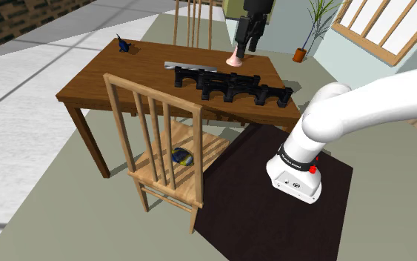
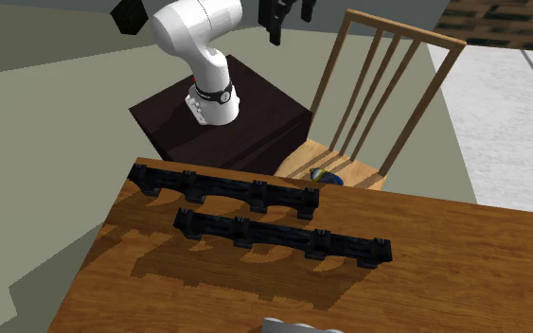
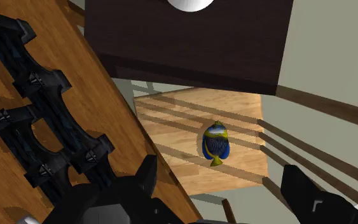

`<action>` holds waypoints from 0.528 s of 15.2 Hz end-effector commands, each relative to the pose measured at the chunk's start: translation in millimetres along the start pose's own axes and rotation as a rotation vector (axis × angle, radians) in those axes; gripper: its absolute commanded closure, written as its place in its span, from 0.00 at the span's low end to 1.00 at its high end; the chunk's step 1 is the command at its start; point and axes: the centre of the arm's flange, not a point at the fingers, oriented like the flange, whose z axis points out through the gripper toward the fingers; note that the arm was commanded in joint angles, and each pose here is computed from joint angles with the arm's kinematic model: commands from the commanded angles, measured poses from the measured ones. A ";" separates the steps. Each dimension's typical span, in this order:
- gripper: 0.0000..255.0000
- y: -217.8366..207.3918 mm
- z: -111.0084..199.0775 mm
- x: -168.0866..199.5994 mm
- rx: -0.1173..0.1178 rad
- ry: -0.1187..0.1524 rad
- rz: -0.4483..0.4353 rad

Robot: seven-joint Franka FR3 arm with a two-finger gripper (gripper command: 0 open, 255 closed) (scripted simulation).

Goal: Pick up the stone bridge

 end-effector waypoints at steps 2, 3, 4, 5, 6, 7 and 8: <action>0.00 9.9 7.0 3.6 -0.003 0.003 -0.017; 0.00 19.8 14.0 7.5 -0.007 0.005 -0.034; 0.00 29.6 20.9 11.5 -0.010 0.008 -0.052; 0.00 39.3 27.8 15.7 -0.014 0.011 -0.069; 0.00 49.1 34.6 20.1 -0.017 0.013 -0.086; 0.00 58.7 41.4 24.7 -0.020 0.016 -0.103; 0.00 68.3 48.2 29.4 -0.024 0.018 -0.121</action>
